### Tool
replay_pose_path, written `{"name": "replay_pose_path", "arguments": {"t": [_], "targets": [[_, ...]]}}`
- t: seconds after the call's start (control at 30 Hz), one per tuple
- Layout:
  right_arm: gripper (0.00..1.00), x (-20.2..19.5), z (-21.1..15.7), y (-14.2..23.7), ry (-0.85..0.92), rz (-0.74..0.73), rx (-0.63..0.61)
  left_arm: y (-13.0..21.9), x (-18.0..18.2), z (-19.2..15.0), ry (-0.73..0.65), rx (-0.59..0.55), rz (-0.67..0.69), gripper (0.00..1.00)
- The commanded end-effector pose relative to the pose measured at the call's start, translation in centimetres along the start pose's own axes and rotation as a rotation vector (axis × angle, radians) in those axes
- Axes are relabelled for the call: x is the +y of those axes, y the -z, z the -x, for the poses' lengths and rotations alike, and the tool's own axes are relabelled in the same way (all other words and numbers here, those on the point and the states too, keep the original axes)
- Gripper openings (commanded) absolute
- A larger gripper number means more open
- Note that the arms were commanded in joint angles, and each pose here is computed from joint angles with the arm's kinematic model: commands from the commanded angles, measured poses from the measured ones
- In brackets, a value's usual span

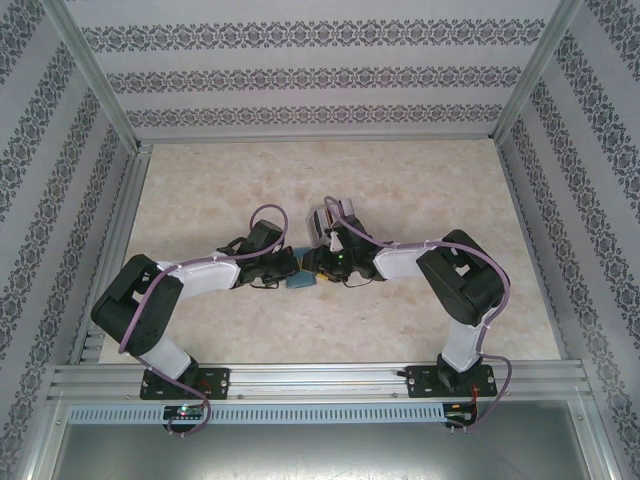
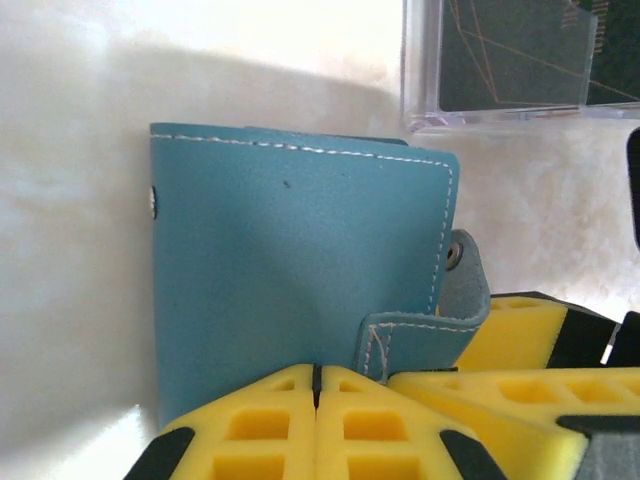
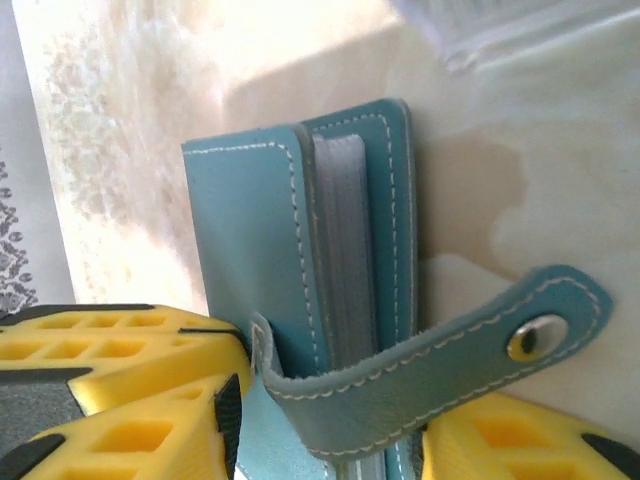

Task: Put the credit cards into the card holder
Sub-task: Turn over the card holder at the center of the table.

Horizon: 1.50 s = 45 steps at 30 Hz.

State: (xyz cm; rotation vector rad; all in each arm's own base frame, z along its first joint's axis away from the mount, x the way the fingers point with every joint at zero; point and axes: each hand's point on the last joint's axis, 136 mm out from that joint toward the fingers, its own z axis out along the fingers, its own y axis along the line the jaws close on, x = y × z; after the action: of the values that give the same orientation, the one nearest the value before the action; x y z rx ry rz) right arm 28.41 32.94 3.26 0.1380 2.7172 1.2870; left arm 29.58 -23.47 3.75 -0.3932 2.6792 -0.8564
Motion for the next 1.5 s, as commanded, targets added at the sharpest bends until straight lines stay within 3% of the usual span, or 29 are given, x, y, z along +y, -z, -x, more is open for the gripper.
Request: {"name": "replay_pose_path", "arguments": {"t": [0.0, 0.2, 0.33, 0.6, 0.77, 0.93, 1.13, 1.23, 1.47], "targets": [[0.44, 3.1, -1.7, -3.1, 0.074, 0.135, 0.035, -1.0, 6.6, -4.8, 0.067, 0.144, 0.21, 0.0], [0.17, 2.8, -1.7, -2.9, 0.086, 0.121, 0.014, -0.8, 6.2, -4.7, 0.069, 0.142, 0.195, 0.0], [0.06, 2.5, -1.7, -2.0, 0.124, 0.083, -0.005, 0.5, 5.4, -3.8, 0.044, 0.117, 0.208, 0.0], [0.02, 1.5, -2.5, 1.7, 0.212, -0.034, -0.051, 7.1, 4.2, -0.4, 0.0, -0.004, 0.248, 0.13], [0.02, -0.5, -2.7, 5.5, 0.341, -0.237, -0.097, 10.1, 4.4, 0.8, -0.035, -0.069, 0.292, 0.18], [0.02, -2.5, -1.2, 11.0, 0.571, -0.586, -0.141, 10.0, 4.6, 0.8, -0.019, -0.069, 0.259, 0.19], [0.03, -2.0, 0.3, 17.3, 0.762, -0.986, -0.162, 9.9, 4.6, 0.9, -0.024, -0.077, 0.241, 0.19], [0.04, -1.7, 0.5, 16.2, 0.804, -1.022, -0.147, 9.7, 4.6, 0.9, -0.017, -0.081, 0.221, 0.19], [0.05, -1.2, -0.3, 8.4, 0.947, -1.139, -0.057, 10.0, 5.5, 0.4, -0.006, -0.078, 0.219, 0.19]]}}
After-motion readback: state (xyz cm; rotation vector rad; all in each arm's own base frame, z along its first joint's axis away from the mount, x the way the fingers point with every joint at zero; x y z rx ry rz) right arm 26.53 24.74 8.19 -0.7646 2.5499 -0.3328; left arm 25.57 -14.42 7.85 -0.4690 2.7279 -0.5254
